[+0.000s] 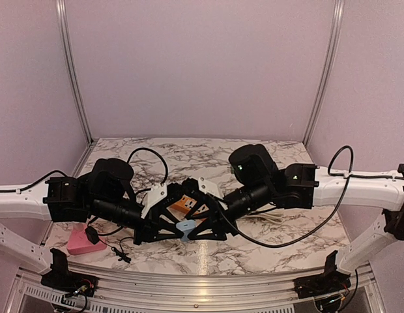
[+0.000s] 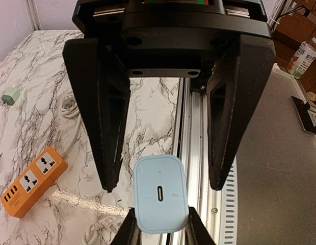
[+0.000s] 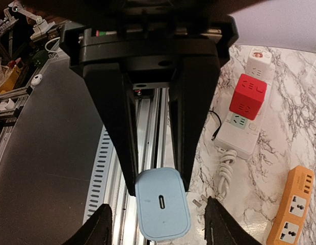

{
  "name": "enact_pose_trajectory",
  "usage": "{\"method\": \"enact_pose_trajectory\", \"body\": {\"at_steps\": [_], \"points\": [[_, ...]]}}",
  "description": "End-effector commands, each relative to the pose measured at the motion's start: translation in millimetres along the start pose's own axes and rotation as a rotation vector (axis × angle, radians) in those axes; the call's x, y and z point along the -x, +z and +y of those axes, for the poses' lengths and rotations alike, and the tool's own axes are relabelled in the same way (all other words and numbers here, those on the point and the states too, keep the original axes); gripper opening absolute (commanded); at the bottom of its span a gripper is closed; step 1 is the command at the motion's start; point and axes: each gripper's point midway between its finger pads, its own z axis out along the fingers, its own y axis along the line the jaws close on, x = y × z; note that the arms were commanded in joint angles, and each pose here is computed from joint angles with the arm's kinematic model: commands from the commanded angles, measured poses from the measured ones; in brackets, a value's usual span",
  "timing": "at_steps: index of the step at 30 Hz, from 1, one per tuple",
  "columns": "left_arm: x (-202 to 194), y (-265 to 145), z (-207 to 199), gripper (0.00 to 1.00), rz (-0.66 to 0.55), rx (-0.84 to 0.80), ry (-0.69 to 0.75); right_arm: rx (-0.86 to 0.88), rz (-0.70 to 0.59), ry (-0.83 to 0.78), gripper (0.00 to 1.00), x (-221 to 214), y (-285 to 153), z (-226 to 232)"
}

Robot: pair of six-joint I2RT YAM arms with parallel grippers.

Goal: Insert the plug
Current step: Pass from the left arm to the right

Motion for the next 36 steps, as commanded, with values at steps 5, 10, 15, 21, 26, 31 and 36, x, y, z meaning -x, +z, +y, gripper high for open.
{"method": "enact_pose_trajectory", "body": {"at_steps": [5,10,15,21,26,31,36], "points": [[8.9,-3.5,-3.7,0.00,-0.046,-0.006,0.032,0.014,0.007,-0.003,0.40,-2.1,6.5,-3.8],[9.8,-3.9,-0.8,0.02,-0.054,0.012,0.032,0.013,0.010,-0.004,0.30,-3.3,8.6,-5.0],[12.4,-9.4,4.8,0.23,-0.081,0.054,0.033,0.026,0.018,0.001,0.03,-7.7,9.6,-3.3],[18.1,-24.5,14.8,0.62,-0.144,0.137,0.031,0.006,-0.013,-0.009,0.00,-2.6,1.4,-5.1],[23.7,-37.0,18.2,0.99,-0.198,0.175,0.021,-0.072,-0.050,-0.024,0.00,3.6,-9.1,-16.3],[25.1,-69.5,49.4,0.99,-0.316,0.383,-0.078,-0.323,-0.133,-0.075,0.00,6.4,-22.7,-53.8],[17.2,-99.9,76.9,0.99,-0.388,0.536,-0.180,-0.537,-0.230,-0.047,0.00,11.3,-33.7,-96.2]]}}
